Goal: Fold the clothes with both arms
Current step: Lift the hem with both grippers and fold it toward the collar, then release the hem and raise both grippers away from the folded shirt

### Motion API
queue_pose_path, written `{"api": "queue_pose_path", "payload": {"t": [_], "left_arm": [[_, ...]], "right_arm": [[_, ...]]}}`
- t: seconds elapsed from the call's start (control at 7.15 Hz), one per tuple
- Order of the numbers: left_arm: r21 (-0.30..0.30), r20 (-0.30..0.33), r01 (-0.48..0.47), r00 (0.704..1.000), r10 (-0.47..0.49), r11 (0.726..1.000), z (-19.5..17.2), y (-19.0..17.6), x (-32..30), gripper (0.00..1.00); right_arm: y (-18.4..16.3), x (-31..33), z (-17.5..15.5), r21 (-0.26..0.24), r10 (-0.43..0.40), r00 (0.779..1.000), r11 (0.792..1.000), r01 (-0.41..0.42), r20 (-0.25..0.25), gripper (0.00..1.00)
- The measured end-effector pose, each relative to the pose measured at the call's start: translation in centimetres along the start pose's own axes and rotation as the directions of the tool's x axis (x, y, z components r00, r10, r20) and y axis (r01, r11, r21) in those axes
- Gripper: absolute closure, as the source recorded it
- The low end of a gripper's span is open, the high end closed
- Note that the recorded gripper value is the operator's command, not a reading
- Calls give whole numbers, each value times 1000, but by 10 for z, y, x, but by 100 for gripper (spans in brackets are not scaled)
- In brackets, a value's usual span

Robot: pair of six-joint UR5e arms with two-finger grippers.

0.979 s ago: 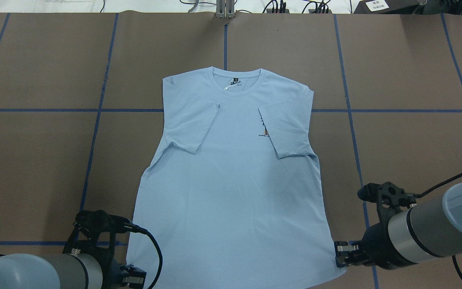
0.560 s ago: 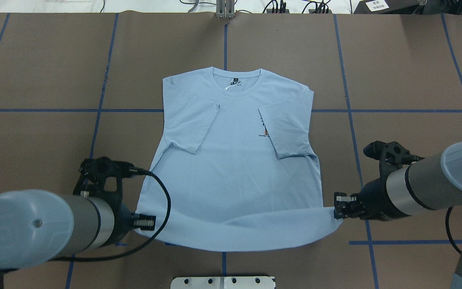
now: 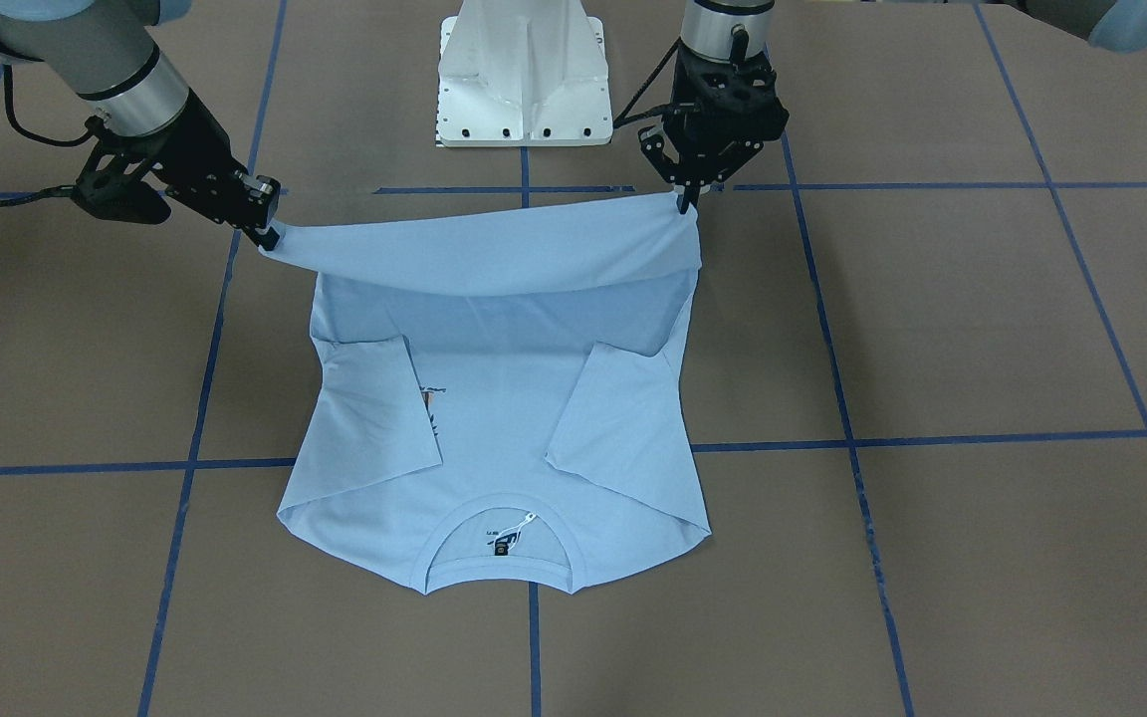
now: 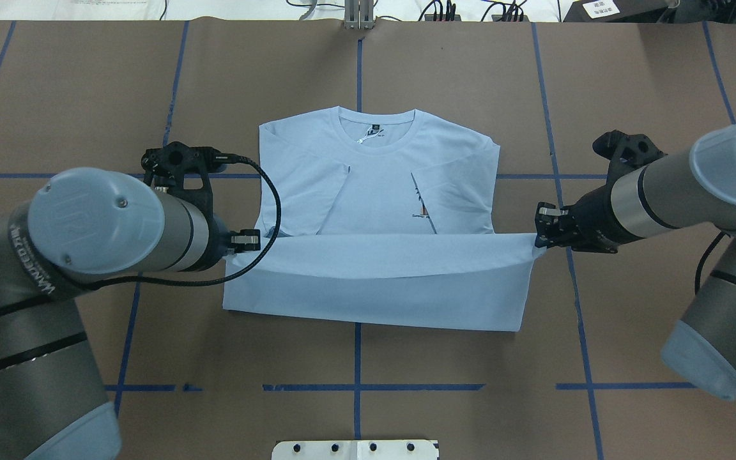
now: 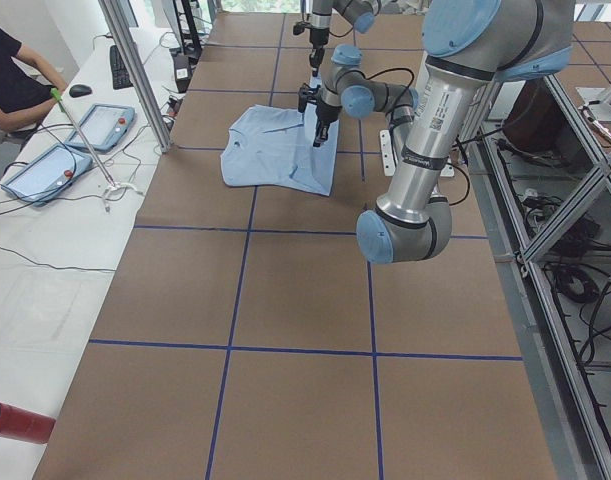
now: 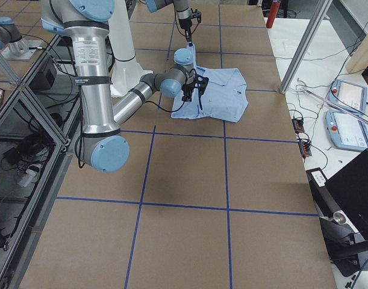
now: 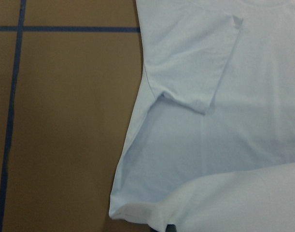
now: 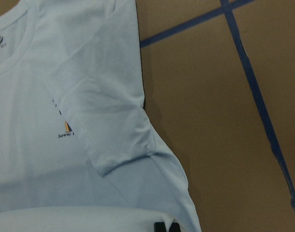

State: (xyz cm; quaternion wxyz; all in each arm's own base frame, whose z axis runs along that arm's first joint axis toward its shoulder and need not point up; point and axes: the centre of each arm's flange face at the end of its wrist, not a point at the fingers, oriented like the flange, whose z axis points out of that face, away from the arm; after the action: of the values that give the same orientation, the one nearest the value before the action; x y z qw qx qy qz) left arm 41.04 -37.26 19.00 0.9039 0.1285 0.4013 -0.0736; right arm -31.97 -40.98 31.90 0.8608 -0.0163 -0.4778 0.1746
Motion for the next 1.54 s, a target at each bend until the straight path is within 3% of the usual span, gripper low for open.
{"api": "queue_pose_path", "payload": {"t": [0.42, 0.84, 1.26, 1.54], "left_arm": [[103, -33, 56, 998, -52, 993, 53, -98, 5, 100], [177, -28, 116, 993, -113, 977, 113, -181, -19, 100], [193, -23, 131, 991, -129, 972, 147, -210, -12, 100], [194, -22, 131, 991, -129, 972, 154, -217, -2, 100]], "right_arm": [[-79, -36, 4, 91, 55, 998, 994, -56, 14, 100], [-148, -63, 36, 134, 122, 992, 984, -117, -28, 100], [-199, -54, 75, 160, 135, 991, 978, -132, -13, 100], [-215, -63, 87, 165, 140, 990, 977, -137, -7, 100]]}}
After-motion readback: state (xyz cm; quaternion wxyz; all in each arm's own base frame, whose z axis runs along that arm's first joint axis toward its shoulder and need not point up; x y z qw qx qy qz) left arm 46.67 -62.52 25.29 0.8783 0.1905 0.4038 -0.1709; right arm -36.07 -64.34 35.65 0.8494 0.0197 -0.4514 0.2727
